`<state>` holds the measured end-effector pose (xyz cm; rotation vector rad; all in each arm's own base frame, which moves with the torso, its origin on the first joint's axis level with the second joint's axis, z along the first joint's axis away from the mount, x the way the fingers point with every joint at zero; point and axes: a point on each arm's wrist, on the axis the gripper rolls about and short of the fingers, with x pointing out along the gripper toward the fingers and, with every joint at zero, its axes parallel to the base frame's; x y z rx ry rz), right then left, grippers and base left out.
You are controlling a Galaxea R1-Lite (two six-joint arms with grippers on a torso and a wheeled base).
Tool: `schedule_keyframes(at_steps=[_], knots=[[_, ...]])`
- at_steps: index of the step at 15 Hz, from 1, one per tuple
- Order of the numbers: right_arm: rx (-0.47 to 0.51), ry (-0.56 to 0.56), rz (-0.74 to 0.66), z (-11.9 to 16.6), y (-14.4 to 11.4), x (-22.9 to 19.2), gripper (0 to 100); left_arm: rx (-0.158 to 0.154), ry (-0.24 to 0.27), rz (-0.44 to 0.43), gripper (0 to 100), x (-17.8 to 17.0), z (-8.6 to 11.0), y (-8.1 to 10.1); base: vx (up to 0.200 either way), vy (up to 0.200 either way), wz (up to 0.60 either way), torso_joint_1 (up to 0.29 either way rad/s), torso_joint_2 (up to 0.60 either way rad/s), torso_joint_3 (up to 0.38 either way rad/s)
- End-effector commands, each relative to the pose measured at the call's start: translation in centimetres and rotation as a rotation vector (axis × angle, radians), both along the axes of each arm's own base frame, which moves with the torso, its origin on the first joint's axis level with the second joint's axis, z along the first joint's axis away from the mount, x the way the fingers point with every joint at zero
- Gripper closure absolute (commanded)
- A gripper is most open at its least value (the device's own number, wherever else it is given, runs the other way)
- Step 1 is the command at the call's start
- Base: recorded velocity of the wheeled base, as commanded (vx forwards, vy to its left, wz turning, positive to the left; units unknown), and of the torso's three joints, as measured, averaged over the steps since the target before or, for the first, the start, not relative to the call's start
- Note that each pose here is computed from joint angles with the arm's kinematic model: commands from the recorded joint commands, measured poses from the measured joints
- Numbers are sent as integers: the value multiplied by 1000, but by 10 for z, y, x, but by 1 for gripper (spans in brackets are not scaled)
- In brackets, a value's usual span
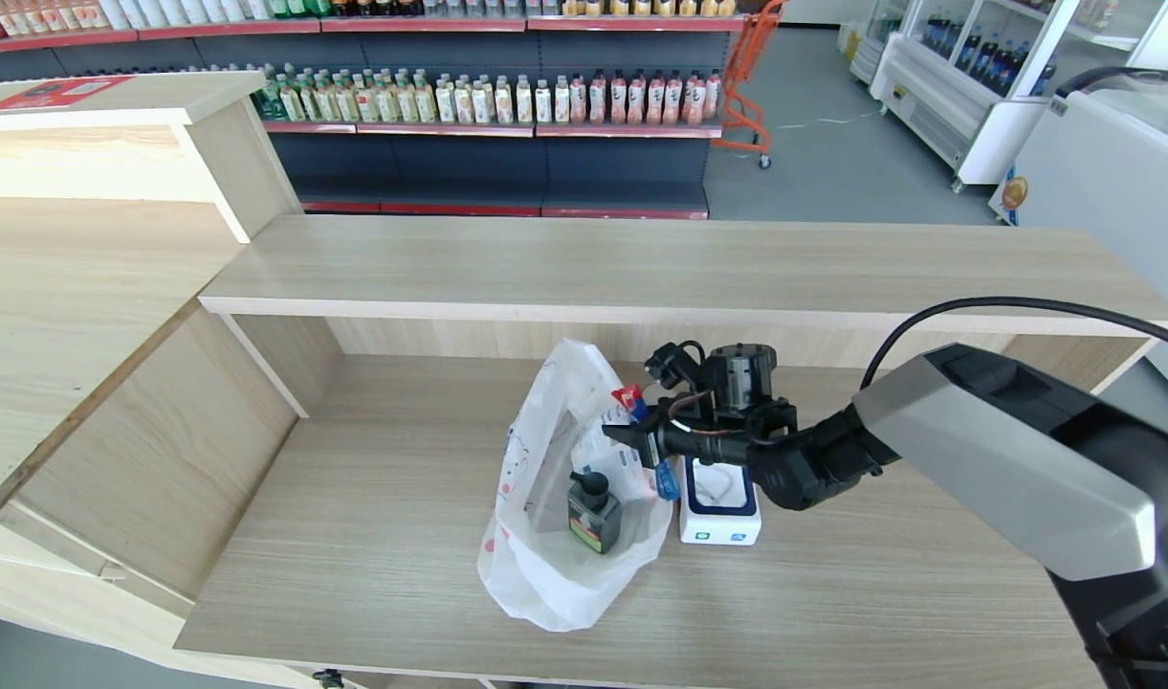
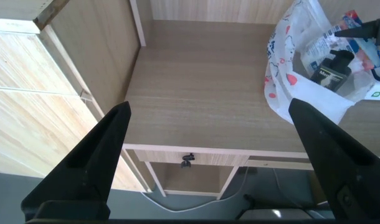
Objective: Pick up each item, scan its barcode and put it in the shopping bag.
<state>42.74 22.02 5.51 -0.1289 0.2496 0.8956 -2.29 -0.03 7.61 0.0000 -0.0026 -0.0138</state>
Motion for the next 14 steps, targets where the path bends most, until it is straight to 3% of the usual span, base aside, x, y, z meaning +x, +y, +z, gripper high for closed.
schedule_keyframes(at_steps=[1, 2, 5, 7, 10, 14], knots=[[22, 6, 5, 4, 2, 1, 0, 0, -1, 0, 0, 0, 0, 0, 0, 0, 0, 0, 0, 0], [46, 19, 3, 9, 2, 0, 0, 0, -1, 0, 0, 0, 0, 0, 0, 0, 0, 0, 0, 0], [243, 109, -23, 56, 7, -7, 0, 0, -1, 0, 0, 0, 0, 0, 0, 0, 0, 0, 0, 0], [301, 147, -44, 78, -2, -17, 0, 0, -1, 0, 0, 0, 0, 0, 0, 0, 0, 0, 0, 0], [302, 179, -123, 104, -52, -54, 0, 0, -1, 0, 0, 0, 0, 0, 0, 0, 0, 0, 0, 0], [270, 124, -257, 154, -152, -203, 0, 0, -1, 0, 0, 0, 0, 0, 0, 0, 0, 0, 0, 0]])
